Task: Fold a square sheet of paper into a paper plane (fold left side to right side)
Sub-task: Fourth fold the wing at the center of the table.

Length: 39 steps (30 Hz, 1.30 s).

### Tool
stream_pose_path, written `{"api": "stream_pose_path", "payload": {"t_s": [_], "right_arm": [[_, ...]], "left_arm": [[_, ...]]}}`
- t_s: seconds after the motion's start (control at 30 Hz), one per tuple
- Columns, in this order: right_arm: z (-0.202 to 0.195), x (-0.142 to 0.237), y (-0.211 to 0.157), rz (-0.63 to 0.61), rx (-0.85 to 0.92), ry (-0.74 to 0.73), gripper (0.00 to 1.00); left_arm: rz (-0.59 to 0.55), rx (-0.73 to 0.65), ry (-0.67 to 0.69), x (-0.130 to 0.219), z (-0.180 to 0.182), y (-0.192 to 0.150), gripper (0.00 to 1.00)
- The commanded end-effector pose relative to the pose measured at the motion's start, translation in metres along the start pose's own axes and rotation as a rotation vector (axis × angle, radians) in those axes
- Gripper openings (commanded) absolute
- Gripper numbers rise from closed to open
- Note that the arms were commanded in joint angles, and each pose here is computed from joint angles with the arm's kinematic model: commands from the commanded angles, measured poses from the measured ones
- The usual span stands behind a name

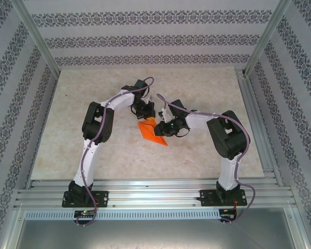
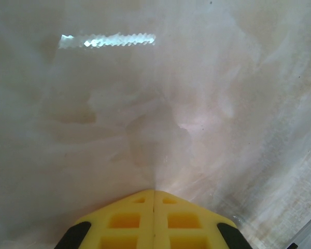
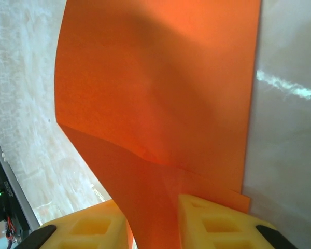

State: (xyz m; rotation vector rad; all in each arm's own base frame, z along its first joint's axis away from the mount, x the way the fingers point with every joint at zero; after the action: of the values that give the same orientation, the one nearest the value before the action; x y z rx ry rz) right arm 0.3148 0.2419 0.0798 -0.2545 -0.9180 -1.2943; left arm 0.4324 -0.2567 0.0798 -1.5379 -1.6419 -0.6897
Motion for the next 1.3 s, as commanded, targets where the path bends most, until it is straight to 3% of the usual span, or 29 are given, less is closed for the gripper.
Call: {"api": "stream_pose_path", "payload": {"t_s": [0.0,0.1,0.37,0.93,1.27], "right_arm": [[0.015,0.013,0.016,-0.046,0.071,-0.002,0.29],[0.017,0.013,0.017,-0.045,0.075,-0.003,0.28],[0.007,0.011,0.009,-0.03,0.046,0.013,0.11],[-0.021,0.003,0.001,-0.019,-0.008,0.011,0.09],[-0.018,0.007,0.007,-0.028,0.002,0.036,0.09]], "left_arm": [[0.026,0.031,0.135,-0.012,0.025,-0.004,0.0],[0.023,0.03,0.136,-0.011,0.025,-0.004,0.0],[0.024,0.025,0.148,-0.011,0.026,-0.005,0.0],[0.013,0.021,0.174,-0.01,0.029,-0.004,0.0],[0.016,0.021,0.216,-0.013,0.036,-0.006,0.0]]}}
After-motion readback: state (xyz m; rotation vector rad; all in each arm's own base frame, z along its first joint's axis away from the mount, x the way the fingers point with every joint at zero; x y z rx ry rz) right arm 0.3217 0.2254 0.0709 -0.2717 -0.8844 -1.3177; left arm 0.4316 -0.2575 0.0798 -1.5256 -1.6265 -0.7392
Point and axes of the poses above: each hand's point on the last joint's axis, 136 mm out from that joint toward the fingers, its own x axis back along the fingers, its own z axis along the line the jaws close on, y = z × x, the point moved 7 cm from there along x, back along the fingers, and after that the axes turned 7 degrees about x, right-handed, at the moved point
